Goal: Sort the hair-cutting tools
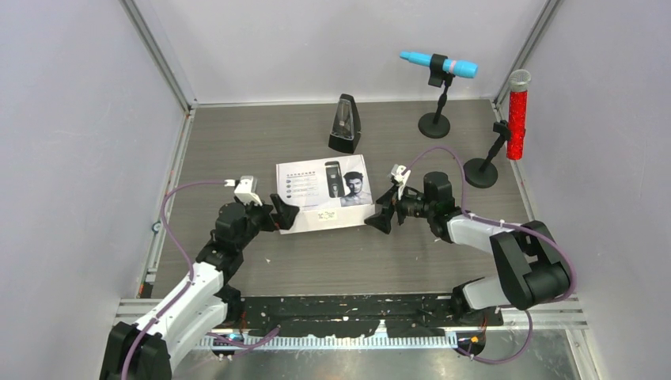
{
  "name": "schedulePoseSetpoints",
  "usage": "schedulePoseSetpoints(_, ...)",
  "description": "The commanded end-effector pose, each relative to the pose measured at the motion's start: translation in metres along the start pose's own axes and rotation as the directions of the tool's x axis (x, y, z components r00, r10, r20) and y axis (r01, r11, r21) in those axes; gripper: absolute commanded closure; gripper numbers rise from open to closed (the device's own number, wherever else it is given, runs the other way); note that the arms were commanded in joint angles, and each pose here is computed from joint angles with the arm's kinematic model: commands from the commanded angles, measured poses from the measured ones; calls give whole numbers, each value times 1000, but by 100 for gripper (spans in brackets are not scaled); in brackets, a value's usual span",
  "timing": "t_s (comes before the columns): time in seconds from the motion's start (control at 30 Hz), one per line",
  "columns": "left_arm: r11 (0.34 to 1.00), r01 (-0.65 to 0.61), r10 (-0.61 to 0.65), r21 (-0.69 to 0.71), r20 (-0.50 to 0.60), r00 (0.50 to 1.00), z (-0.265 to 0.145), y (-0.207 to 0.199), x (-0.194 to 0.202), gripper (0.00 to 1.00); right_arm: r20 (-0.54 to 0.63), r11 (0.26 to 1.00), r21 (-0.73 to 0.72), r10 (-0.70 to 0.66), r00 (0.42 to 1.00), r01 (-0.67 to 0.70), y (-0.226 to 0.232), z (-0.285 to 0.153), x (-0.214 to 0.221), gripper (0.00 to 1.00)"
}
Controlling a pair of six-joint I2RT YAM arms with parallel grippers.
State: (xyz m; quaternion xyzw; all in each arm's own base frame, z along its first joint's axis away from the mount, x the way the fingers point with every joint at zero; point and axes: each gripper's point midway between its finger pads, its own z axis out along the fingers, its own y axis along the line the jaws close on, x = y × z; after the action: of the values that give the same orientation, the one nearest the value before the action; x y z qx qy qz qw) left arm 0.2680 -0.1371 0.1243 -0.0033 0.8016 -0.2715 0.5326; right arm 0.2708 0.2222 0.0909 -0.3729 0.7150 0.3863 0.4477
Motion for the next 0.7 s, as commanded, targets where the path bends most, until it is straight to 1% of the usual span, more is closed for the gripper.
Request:
schedulePoseSetpoints(0.0,997,5,-7,72,29,1000,-1,-18,-15,2,86,996,-59,-68,994,73,2,4,-30,3)
schedulePoseSetpoints(0.17,994,79,-78,74,-27,997,-5,-23,-8,6,79,997,-75,-4,997,10,5,6,-30,0)
schedulePoseSetpoints(0.37,983,178,-174,45,-83,981,-13,-29,-9,6,70,991,-96,104,992,-97,10,7,-32,11)
schedulePoseSetpoints(0.53,971,239,-236,7,-125,964,-20,-33,-11,6,45,973,-95,213,976,-208,14,6,-34,23)
schedulePoseSetpoints(0.67,958,286,-284,-10,-157,946,-24,-38,-13,6,31,959,-42,283,959,-282,9,4,-36,29)
